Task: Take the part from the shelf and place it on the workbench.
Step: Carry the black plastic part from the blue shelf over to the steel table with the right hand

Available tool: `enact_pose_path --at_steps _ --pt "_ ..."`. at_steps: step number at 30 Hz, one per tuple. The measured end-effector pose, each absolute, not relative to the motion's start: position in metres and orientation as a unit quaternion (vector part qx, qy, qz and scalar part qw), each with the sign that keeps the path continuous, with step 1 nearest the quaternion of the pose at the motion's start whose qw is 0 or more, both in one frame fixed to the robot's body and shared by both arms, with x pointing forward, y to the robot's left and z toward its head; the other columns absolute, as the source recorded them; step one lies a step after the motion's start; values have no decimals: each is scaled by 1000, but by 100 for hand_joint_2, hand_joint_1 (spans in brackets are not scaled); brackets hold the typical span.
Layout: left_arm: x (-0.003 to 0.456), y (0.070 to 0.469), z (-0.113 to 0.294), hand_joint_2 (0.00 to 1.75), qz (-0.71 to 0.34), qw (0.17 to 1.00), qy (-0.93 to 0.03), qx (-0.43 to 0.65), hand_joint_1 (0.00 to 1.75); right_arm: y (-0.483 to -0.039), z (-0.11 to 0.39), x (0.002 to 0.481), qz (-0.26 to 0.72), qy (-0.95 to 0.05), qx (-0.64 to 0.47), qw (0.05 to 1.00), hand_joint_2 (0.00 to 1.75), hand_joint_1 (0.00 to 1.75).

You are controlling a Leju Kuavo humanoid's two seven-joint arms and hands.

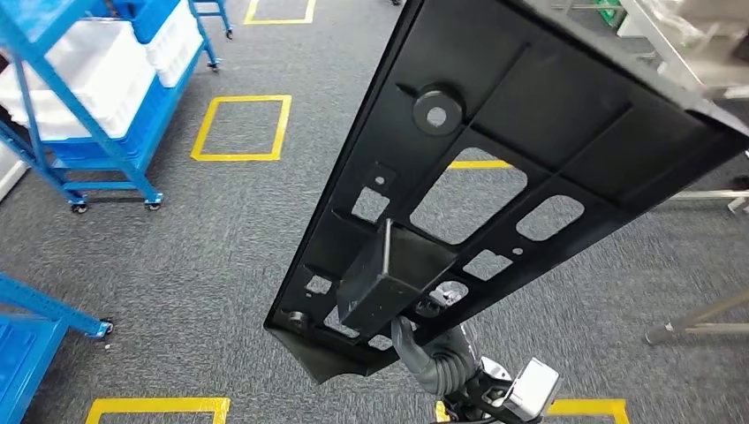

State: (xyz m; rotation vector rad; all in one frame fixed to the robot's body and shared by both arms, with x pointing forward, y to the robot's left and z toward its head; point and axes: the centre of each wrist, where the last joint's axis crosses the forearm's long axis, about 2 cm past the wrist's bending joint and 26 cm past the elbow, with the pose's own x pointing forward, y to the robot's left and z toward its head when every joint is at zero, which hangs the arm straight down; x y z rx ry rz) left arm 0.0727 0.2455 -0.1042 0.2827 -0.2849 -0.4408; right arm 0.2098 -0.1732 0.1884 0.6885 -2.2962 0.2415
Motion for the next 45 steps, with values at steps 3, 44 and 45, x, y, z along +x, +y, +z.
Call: enact_pose_path --at_steps 3,44,45 --pt "72 245 -104 175 -218 956 -139 139 0 -175 185 206 91 -888 265 364 175 175" --pt "65 246 -105 175 -206 959 -136 141 0 -176 177 208 102 -880 284 366 175 175" --pt "66 245 -105 175 -205 959 -137 141 0 -176 177 208 103 -880 285 366 175 175"
